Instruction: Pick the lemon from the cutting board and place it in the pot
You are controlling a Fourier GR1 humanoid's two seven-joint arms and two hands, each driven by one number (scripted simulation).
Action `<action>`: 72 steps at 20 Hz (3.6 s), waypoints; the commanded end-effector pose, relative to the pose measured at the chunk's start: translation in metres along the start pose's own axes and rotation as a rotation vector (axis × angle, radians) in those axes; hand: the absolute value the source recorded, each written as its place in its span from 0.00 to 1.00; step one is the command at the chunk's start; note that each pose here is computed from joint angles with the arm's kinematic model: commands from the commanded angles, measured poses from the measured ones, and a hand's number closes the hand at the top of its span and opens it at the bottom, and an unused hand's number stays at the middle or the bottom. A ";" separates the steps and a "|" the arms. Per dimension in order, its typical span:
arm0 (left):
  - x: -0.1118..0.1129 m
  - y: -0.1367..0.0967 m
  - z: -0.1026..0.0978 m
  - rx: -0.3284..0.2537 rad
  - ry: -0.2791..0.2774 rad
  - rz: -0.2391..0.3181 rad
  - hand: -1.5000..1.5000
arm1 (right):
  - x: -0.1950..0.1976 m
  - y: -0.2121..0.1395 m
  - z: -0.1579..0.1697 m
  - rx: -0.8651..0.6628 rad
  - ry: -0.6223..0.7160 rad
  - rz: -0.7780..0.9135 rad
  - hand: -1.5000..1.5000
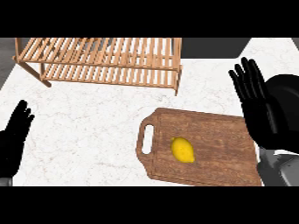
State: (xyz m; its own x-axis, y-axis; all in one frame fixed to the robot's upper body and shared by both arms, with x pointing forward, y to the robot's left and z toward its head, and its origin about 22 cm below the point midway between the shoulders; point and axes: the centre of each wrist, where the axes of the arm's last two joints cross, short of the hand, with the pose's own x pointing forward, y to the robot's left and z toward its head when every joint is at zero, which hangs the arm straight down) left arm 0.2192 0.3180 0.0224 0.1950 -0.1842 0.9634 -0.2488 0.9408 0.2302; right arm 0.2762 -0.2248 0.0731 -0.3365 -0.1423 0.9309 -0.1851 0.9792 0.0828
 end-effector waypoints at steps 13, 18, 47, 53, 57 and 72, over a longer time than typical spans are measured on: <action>0.093 -0.074 -0.026 -0.245 -0.409 0.220 0.50 | 0.051 0.037 -0.094 1.214 -0.251 0.193 0.00; 0.101 -0.071 -0.034 -0.240 -0.403 0.220 0.50 | 0.064 0.016 -0.117 1.380 -0.335 0.255 0.00; 0.072 -0.064 -0.057 -0.157 -0.359 0.201 0.50 | -0.039 0.042 -0.104 1.822 -0.328 0.827 0.00; 0.078 -0.059 -0.040 -0.157 -0.365 0.208 0.50 | -0.066 0.054 -0.072 1.809 -0.410 0.763 0.00; 0.083 -0.045 -0.058 -0.154 -0.349 0.215 0.50 | -0.053 0.050 -0.071 1.827 -0.398 0.795 0.00; 0.081 -0.047 -0.053 -0.157 -0.360 0.205 0.50 | -0.120 0.095 -0.043 1.818 -0.361 0.876 0.00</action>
State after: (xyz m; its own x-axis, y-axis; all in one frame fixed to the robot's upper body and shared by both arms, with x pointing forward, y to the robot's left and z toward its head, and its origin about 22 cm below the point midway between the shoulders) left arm 0.2991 0.2751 0.0778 -0.1958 -0.0485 0.9794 -0.1016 0.9944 0.0289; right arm 0.3439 -0.1273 0.0060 -0.9335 -0.0216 0.3579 -0.3213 -0.3931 -0.8616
